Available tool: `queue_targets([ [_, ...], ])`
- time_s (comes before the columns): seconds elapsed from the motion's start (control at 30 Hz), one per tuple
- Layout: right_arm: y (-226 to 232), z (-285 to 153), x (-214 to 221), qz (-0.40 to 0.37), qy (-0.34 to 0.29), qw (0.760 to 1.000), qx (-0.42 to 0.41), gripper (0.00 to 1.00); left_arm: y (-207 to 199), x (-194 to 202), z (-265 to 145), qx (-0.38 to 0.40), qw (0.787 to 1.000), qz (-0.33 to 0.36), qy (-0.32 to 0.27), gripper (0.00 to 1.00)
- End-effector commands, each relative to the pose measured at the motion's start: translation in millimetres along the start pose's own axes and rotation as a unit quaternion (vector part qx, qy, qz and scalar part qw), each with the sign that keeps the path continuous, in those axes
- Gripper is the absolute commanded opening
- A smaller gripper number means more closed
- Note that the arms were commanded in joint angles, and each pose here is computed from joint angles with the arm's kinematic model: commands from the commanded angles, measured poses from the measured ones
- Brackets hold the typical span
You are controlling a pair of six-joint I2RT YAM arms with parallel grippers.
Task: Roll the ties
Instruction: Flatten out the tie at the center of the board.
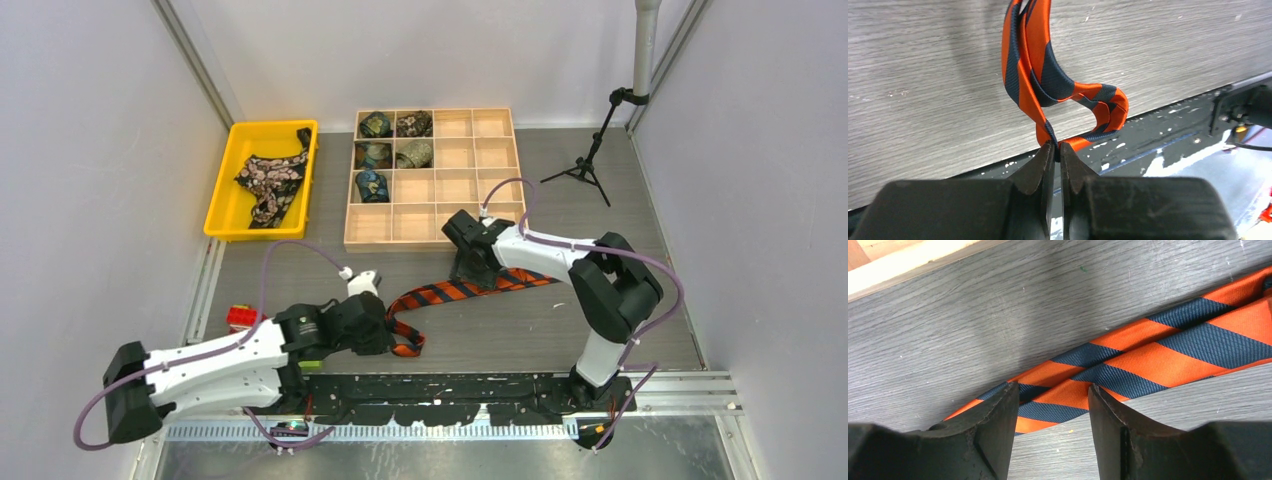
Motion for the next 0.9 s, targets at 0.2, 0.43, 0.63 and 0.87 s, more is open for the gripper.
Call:
queue_targets([
  [0.2, -2, 25, -8, 0.013, -0.005, 0.999, 0.030, 0.56, 17, -30, -49, -0.009, 0.998, -0.033, -0.061, 0.09],
  [0.43, -2, 31, -12, 0.010, 0.003, 0.999, 0.043, 0.56, 32, -41, -67, -0.024, 0.995, -0.057, -0.083, 0.14],
  [0.63, -1, 31, -14, 0.008, 0.006, 0.999, 0.048, 0.55, 62, -41, -77, -0.082, 0.989, -0.090, -0.089, 0.30],
  [0.87, -1, 29, -15, -0.006, 0.017, 0.998, 0.056, 0.55, 74, -60, -102, -0.120, 0.983, -0.066, -0.122, 0.44],
])
Point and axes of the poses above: each gripper's point midway between its finger pads, its own z axis out along the fingers, its own y axis along the line the jaws close on, x = y × z, the point moved 3 cm from there along -z, back along the fingers, and after that the axes turned 13 degrees about z, right-handed, at the moved point
